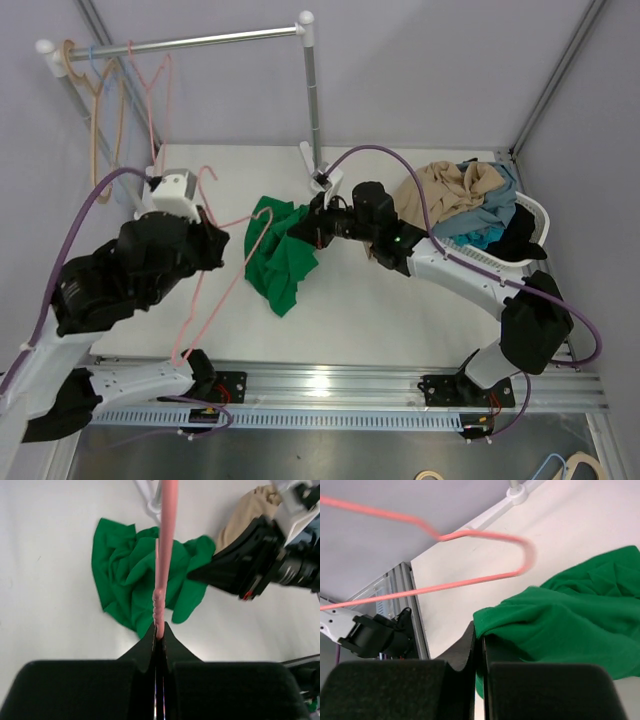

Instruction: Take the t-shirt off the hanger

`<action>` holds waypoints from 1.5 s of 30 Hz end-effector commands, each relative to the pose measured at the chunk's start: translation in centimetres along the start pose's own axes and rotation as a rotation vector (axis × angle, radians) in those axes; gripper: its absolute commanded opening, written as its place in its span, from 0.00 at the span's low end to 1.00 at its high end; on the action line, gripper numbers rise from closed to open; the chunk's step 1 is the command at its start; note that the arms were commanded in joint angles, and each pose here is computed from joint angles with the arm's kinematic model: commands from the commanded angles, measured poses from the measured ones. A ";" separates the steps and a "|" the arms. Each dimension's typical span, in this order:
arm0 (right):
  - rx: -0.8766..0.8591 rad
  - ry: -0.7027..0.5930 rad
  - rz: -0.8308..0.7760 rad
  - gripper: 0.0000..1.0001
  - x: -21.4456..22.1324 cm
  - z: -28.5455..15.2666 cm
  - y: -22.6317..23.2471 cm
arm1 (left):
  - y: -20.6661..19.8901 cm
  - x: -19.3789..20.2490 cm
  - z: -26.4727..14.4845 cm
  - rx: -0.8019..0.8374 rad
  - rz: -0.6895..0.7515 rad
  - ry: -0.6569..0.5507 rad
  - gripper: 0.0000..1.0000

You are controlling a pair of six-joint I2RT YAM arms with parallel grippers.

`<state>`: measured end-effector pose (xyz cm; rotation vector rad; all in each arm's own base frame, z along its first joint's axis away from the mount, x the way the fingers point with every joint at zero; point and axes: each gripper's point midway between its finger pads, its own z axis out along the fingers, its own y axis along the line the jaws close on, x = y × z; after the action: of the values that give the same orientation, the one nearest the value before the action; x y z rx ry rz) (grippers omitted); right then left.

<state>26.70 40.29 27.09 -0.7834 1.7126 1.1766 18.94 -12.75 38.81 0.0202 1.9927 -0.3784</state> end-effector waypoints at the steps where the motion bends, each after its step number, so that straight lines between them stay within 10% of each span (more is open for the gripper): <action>1: 0.022 -0.018 -0.004 0.00 -1.1 0.1 -1.1 | 3.3 2.1 -2.2 -0.055 -0.029 0.028 0.01; 7: 0.261 -0.235 -0.043 0.00 -10.6 -6.0 -4.4 | 5.8 -1.5 -3.3 -0.114 -0.056 -0.187 0.01; 16: 1.004 -0.772 -0.191 0.00 -31.6 -27.9 -10.3 | 4.6 -2.9 -2.1 -0.126 -0.021 -0.217 0.01; 25: 1.114 -1.063 -0.317 0.00 -39.9 -35.9 -8.5 | 4.9 -4.2 -1.8 -0.145 -0.031 -0.258 0.01; 34: 1.201 -0.995 -0.254 0.00 -35.9 -36.9 -11.5 | 6.0 -7.5 0.5 -0.202 -0.073 -0.329 0.01; 45: 1.415 -0.774 0.139 0.00 -17.6 -39.7 -21.2 | 3.7 -13.0 6.0 -0.105 -0.084 -0.287 0.01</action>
<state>40.80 -2.61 42.35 0.4734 1.4405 0.0140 29.37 -7.17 44.45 -0.2541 1.7728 -0.1958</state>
